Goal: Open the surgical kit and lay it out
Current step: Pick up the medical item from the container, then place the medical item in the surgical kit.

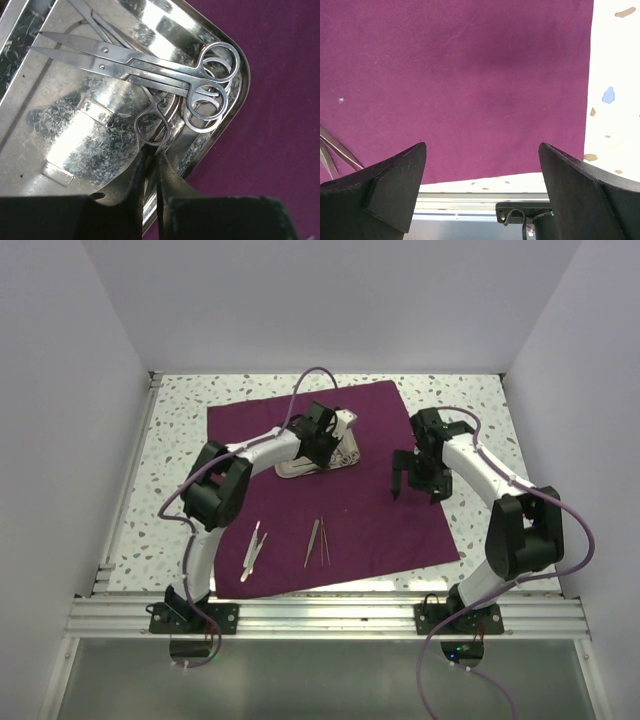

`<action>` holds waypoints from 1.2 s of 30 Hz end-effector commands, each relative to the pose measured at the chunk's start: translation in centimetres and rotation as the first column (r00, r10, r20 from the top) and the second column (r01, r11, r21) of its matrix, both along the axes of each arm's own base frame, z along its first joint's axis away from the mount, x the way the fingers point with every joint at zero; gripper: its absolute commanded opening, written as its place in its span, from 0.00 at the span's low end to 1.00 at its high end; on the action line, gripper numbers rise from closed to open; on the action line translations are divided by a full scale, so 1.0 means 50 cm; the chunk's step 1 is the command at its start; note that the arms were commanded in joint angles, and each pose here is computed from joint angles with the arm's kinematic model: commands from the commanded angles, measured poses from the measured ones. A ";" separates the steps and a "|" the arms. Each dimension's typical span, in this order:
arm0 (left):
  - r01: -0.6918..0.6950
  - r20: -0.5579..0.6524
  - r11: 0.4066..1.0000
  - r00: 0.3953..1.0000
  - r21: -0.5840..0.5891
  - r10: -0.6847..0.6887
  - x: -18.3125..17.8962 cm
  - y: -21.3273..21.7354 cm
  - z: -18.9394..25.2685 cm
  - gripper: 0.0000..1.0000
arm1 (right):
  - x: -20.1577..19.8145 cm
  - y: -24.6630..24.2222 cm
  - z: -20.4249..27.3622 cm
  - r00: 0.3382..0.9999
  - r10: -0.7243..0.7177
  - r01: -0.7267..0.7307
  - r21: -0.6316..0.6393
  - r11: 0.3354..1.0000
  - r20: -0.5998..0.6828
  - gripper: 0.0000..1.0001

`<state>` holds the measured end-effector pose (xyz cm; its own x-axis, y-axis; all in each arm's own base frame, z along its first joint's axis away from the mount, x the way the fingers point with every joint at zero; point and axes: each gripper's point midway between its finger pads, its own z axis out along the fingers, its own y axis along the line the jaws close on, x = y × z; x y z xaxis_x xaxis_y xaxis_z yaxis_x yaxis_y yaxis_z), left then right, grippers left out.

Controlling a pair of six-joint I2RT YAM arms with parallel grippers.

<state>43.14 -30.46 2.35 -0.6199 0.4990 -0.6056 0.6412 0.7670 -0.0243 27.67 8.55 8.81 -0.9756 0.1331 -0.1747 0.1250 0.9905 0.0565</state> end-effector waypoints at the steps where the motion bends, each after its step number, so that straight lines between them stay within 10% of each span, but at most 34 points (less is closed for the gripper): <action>1: -0.022 -0.015 0.997 1.000 0.070 0.023 0.009 0.037 -0.031 0.11 | 0.020 -0.003 0.018 0.999 0.011 -0.010 -0.006 1.000 0.033 0.98; 12: -0.152 0.052 0.975 0.988 0.161 0.146 0.036 0.092 0.065 0.00 | 0.010 0.017 0.012 1.000 0.007 -0.008 0.057 0.998 0.025 0.98; 22: -0.248 0.050 0.969 0.968 0.003 0.248 0.046 0.056 0.254 0.00 | -0.001 0.038 0.020 0.999 -0.011 0.005 0.129 0.992 0.044 0.98; 27: -0.310 -0.124 0.937 0.948 -0.159 0.293 -0.048 0.015 0.258 0.00 | 0.022 0.048 0.045 0.996 -0.033 0.020 0.151 0.988 0.088 0.98; 36: -0.464 -0.303 0.885 0.848 -0.030 0.435 -0.318 0.047 0.135 0.00 | 0.048 0.069 0.075 0.987 -0.079 0.047 0.217 0.975 0.141 0.99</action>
